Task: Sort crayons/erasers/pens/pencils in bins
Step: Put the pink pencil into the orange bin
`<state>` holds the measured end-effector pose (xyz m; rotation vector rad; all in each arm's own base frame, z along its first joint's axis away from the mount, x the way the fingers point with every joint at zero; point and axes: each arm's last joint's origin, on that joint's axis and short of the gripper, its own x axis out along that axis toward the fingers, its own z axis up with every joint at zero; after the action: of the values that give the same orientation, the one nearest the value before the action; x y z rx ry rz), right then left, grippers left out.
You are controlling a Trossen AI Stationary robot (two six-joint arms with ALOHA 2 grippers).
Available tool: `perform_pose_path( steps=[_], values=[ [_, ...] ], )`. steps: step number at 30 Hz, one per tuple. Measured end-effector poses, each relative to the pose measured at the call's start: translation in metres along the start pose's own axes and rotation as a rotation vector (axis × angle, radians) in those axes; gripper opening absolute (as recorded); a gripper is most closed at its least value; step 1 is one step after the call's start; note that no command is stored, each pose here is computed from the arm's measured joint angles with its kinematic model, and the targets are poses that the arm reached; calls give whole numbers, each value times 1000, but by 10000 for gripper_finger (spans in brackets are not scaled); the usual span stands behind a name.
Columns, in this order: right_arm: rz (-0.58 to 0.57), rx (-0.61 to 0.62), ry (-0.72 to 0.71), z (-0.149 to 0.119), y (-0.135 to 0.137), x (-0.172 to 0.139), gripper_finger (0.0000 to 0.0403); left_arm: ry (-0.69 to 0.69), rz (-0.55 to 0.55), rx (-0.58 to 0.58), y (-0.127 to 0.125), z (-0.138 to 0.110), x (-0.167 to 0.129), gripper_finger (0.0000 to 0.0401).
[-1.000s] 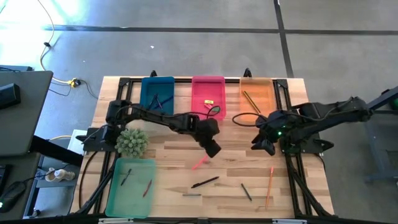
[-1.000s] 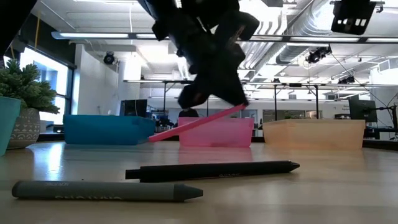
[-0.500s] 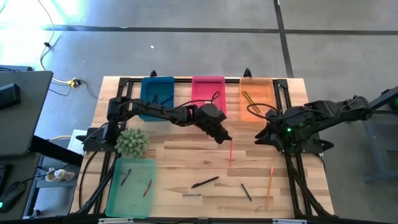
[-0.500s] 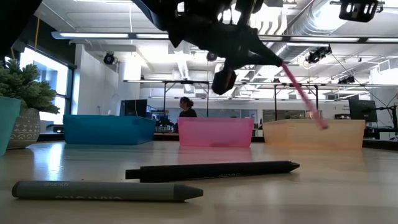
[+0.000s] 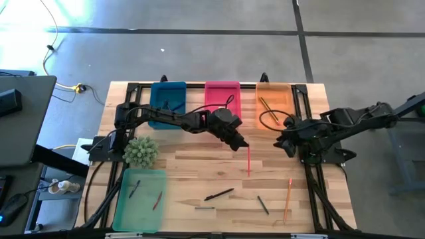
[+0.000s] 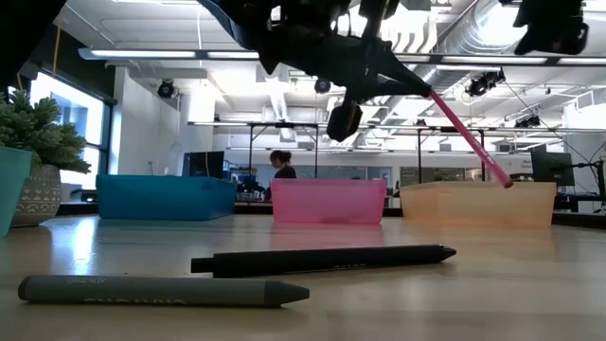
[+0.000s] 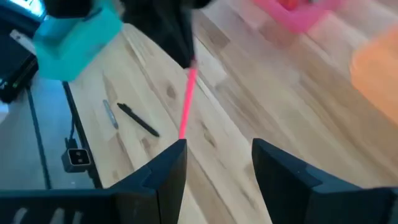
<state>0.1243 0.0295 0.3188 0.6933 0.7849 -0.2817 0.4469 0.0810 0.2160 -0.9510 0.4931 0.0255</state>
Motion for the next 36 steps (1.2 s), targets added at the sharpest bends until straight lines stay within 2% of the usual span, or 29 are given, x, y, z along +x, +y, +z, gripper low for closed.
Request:
perform_pose_path(
  steps=[5,12,17,21,25,28,31,36],
  values=[
    [41,-149,-51,7,11,8,173,-5,-4,2,0,1,0,0],
    [-6,-278,-11,7,14,20,173,-8,-8,4,-1,1,0,0],
    [-104,-318,39,2,7,24,173,-9,-9,5,-1,1,0,0],
    [-133,-292,61,-14,-11,37,173,-9,-9,5,-1,1,0,0],
    [-29,-195,46,-32,-26,54,173,-8,-11,3,-1,1,0,0],
    [121,-155,-44,-38,-29,67,173,-7,-12,-5,-1,1,0,0],
    [233,-167,-150,-42,-30,82,173,-7,-12,-10,-1,1,0,0],
    [275,-155,-223,-53,-42,109,173,-8,-12,-12,-1,1,0,0]
  ],
)
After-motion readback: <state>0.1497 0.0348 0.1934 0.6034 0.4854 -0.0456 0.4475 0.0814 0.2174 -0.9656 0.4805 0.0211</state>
